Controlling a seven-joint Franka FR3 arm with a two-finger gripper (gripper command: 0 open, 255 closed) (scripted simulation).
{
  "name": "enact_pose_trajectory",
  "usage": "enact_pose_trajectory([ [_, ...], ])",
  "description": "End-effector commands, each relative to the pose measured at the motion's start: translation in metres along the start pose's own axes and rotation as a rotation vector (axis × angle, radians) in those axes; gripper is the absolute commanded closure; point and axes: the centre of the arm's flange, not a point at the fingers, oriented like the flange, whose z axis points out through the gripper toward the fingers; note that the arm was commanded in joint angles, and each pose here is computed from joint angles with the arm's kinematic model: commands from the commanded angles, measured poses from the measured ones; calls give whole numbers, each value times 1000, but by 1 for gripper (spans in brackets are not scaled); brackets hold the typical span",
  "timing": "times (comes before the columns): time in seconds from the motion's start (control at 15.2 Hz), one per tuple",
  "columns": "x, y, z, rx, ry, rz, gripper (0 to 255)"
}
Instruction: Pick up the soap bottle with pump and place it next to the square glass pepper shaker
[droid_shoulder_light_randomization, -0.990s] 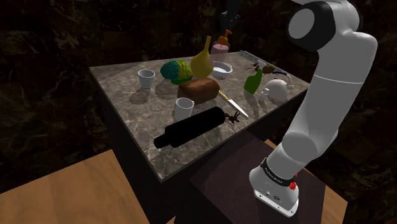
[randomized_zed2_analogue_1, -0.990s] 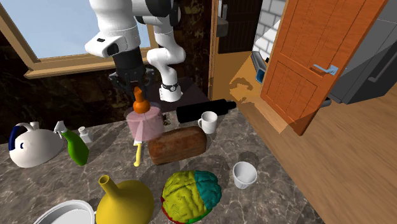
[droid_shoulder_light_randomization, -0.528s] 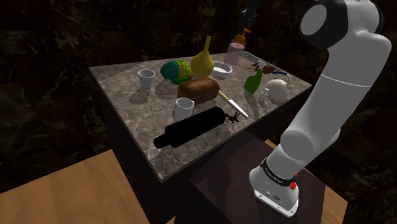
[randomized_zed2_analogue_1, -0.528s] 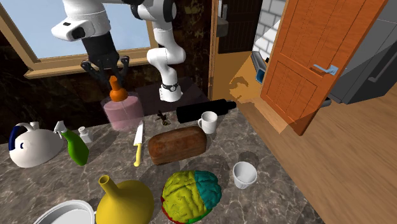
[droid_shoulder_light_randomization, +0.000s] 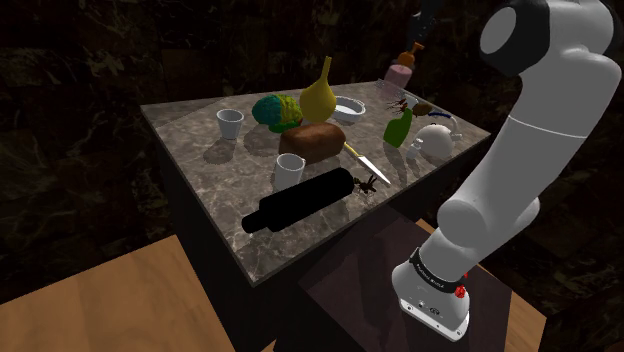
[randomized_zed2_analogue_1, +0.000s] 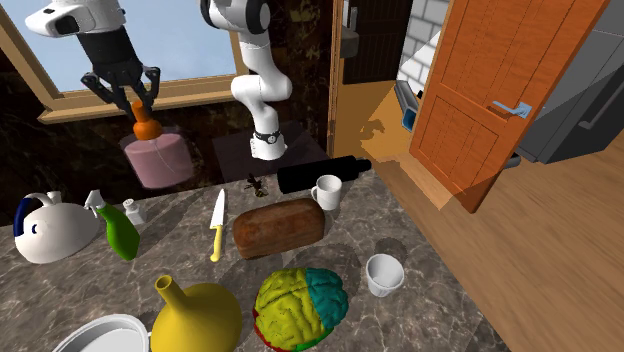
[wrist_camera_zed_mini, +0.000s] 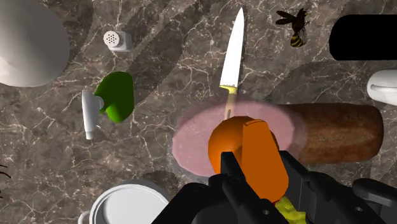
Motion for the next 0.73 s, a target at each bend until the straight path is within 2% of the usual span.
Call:
enact_pose_trajectory([
  [0.0,-16,21,-7,0,0,-1,255],
  [0.13,-32,43,-15,0,0,-1,255],
  [0.66,-32,43,27,0,0,-1,255],
])
